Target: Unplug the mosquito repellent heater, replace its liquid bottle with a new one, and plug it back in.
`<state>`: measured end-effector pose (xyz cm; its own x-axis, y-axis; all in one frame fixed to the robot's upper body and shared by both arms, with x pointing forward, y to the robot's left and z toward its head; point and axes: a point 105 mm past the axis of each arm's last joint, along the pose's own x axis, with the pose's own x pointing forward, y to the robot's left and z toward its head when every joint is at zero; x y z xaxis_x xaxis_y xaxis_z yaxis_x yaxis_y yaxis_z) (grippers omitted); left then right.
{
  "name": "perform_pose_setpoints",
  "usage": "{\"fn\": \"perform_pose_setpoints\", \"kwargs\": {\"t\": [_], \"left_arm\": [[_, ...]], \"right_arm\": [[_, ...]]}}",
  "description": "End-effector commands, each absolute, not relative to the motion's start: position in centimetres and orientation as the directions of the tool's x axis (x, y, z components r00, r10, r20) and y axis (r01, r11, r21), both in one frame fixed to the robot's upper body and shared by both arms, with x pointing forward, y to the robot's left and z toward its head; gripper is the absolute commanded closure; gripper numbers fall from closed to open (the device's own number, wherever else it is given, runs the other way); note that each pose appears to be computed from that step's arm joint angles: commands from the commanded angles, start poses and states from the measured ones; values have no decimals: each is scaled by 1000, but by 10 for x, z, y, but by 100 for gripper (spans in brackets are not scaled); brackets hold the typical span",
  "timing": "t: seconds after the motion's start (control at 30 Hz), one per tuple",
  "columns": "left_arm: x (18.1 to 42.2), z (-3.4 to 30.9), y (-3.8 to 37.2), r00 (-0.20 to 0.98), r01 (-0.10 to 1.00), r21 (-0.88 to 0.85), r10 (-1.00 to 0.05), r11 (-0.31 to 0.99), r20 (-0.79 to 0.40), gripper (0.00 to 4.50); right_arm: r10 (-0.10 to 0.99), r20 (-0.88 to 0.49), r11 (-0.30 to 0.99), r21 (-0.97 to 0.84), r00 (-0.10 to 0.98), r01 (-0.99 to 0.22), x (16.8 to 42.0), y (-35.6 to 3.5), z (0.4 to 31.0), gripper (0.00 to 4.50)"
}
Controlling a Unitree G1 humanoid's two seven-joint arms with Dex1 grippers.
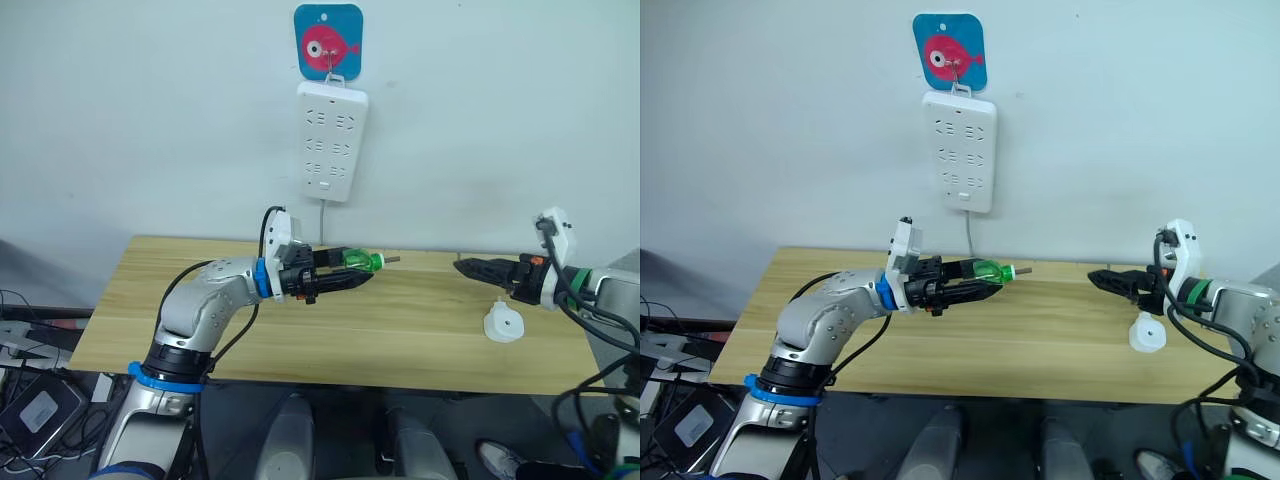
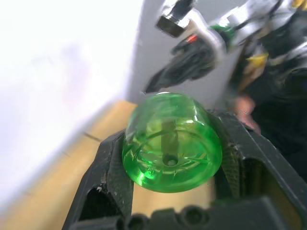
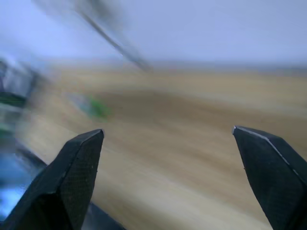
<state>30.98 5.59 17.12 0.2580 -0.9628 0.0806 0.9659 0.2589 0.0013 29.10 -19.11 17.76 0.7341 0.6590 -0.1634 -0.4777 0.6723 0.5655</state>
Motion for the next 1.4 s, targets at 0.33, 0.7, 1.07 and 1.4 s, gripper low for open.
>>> {"fn": "perform_pose_setpoints", "kwargs": {"t": [0.33, 0.7, 1.07, 1.4], "left_arm": [[304, 205, 18, 305, 816, 413, -909, 404, 285, 223], [300, 205, 11, 278, 822, 420, -916, 383, 291, 223], [296, 206, 9, 265, 822, 427, -917, 376, 297, 223], [294, 197, 7, 244, 865, 386, -941, 320, 234, 90]], "right_arm": [[619, 174, 380, 786, 766, -487, 273, -107, 227, 3], [625, 109, 370, 830, 773, -416, 273, -92, 228, 3], [634, 120, 339, 845, 764, -413, 272, -90, 231, 346], [630, 105, 344, 851, 770, -397, 274, -91, 226, 367]]}}
